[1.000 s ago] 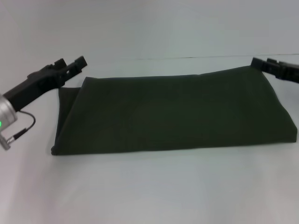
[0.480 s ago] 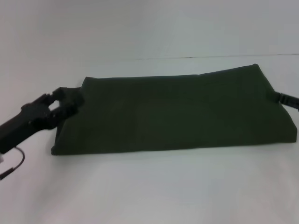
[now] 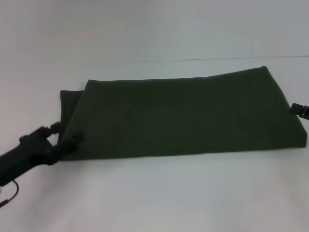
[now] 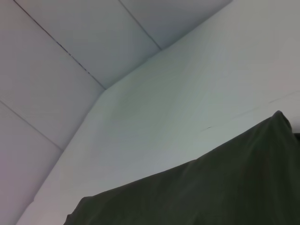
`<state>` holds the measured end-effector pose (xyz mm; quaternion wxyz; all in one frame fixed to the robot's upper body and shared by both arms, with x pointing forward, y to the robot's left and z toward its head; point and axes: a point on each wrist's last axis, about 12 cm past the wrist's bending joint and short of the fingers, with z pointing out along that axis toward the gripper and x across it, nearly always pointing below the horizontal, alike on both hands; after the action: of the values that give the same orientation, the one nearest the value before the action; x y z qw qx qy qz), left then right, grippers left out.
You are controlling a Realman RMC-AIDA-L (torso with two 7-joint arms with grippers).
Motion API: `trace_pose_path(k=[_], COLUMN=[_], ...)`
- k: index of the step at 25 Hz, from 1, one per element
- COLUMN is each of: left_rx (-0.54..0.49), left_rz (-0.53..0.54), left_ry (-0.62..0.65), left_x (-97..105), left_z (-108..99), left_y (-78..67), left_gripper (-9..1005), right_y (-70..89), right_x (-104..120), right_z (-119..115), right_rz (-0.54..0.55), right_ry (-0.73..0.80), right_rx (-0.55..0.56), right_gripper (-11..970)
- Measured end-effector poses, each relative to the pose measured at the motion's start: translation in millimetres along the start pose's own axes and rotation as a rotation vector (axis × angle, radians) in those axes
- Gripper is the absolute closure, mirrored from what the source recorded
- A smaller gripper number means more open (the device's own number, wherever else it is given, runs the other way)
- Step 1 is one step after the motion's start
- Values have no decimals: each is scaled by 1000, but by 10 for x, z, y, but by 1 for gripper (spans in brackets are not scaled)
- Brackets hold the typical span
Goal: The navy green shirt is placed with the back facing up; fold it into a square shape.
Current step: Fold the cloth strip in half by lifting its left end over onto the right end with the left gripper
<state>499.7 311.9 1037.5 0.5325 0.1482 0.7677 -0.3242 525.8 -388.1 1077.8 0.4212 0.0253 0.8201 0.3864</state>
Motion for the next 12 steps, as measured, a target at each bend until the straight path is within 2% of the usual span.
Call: trace_pose_path(k=[12], left_rx=[-88], left_rz=[25], left_ry=[84], left_x=[187], left_z=[-44], left_y=[69], left_gripper=[146], right_y=[0], right_x=[-21], right_z=[26], right_rz=[-5], right_ry=[-2], right_rx=[7], right_gripper=[275])
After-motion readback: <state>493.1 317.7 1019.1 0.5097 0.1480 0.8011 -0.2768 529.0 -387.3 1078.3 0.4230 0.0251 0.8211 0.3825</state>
